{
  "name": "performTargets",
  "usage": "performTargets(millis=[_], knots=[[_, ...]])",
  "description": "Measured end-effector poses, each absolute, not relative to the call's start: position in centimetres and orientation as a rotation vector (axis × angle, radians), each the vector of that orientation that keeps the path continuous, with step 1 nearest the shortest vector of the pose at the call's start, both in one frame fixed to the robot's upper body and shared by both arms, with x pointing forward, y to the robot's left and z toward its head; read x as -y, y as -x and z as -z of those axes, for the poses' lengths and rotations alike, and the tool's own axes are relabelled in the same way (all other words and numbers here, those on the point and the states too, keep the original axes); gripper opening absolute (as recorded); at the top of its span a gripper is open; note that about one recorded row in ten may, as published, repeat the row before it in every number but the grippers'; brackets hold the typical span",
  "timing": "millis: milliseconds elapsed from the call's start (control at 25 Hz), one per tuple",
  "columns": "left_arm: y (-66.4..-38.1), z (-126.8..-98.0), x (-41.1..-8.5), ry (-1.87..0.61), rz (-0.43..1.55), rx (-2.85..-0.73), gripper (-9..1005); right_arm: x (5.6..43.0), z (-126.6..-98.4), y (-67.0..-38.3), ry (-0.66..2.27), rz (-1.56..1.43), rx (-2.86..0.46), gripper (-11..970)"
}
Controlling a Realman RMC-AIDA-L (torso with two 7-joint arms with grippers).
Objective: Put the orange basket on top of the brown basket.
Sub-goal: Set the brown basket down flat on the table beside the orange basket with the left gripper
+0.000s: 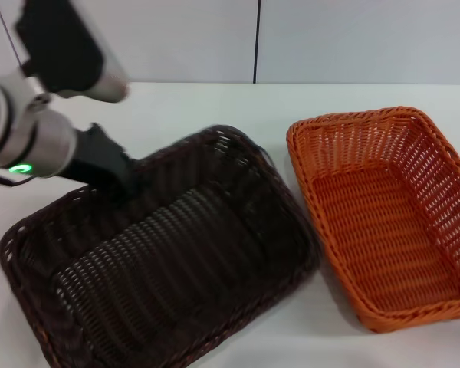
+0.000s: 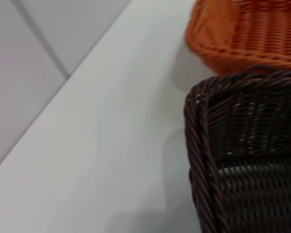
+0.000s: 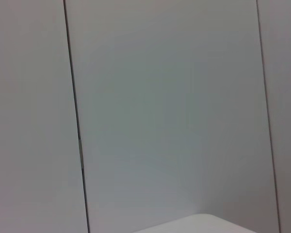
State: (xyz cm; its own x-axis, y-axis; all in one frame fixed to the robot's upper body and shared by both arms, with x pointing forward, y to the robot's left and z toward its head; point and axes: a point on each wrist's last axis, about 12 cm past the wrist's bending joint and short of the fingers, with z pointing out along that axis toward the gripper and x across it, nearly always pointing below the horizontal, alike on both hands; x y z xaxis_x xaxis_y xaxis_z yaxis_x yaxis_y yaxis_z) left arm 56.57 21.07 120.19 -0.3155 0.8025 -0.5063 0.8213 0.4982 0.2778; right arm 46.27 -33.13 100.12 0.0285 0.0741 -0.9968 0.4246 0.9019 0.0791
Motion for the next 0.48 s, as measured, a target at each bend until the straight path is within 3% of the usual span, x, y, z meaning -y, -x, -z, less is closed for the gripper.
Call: performTargets(millis=[480], knots=[[-60.5, -119.1, -18.1, -1.600, -0.013, -1.938, 212, 32.7, -100.4, -46.0, -0.407, 0.267, -1.510, 736]])
